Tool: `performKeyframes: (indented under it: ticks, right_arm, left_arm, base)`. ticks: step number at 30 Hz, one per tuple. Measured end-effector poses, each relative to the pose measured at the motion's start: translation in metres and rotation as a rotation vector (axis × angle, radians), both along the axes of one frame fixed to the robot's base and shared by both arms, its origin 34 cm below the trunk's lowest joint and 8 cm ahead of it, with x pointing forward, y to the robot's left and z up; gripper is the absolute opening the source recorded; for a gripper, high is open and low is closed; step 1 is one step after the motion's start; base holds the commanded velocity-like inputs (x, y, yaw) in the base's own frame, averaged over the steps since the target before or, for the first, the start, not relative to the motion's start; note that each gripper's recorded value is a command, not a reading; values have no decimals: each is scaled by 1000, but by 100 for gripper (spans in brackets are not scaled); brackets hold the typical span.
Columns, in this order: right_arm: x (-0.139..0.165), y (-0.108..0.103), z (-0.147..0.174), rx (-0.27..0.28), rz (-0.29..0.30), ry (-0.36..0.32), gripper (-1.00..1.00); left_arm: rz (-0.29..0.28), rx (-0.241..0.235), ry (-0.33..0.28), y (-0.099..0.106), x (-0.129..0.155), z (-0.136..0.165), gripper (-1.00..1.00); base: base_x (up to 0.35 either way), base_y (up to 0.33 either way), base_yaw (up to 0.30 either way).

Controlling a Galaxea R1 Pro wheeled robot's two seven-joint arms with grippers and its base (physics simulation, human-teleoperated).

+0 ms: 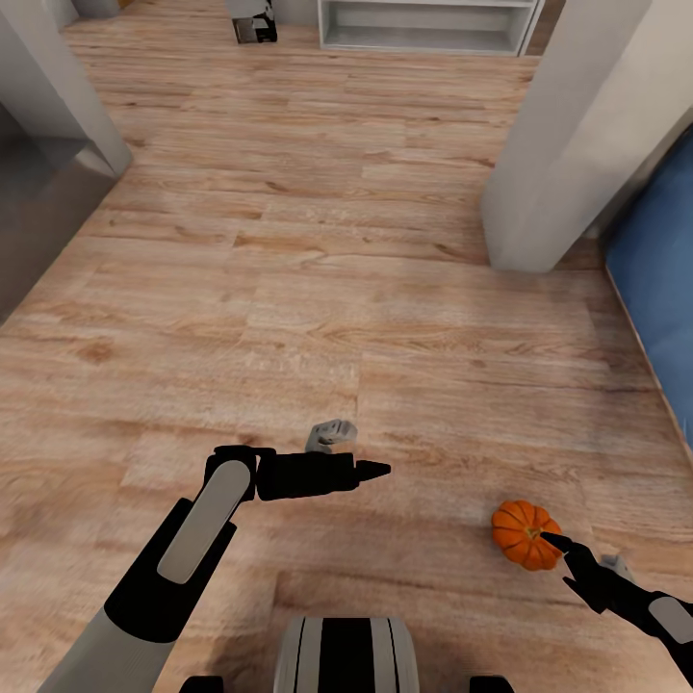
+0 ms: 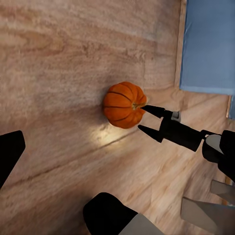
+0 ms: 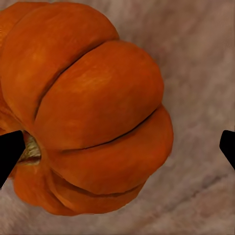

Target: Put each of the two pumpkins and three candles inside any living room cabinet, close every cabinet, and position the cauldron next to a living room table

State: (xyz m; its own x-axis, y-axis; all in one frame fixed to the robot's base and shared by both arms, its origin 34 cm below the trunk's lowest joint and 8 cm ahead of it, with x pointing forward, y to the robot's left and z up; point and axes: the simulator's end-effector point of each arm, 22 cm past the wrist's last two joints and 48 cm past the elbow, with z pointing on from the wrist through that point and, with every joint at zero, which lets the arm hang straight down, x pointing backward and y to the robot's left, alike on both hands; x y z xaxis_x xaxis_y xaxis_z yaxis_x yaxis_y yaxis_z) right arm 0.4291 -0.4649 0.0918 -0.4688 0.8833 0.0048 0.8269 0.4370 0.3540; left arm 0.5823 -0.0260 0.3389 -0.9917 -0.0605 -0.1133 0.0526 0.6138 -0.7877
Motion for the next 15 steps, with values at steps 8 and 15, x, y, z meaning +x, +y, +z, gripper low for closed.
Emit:
performKeyframes:
  ticks: [8,15]
  right_arm:
    - [1,1,0,1,1,-1,100]
    - [0,1,0,0,2,0,100]
  left_arm:
    - [-1,0,0,0,0,0,100]
    - [-1,0,0,0,0,0,100]
  base:
    - [93,0,0]
    - [59,26,0]
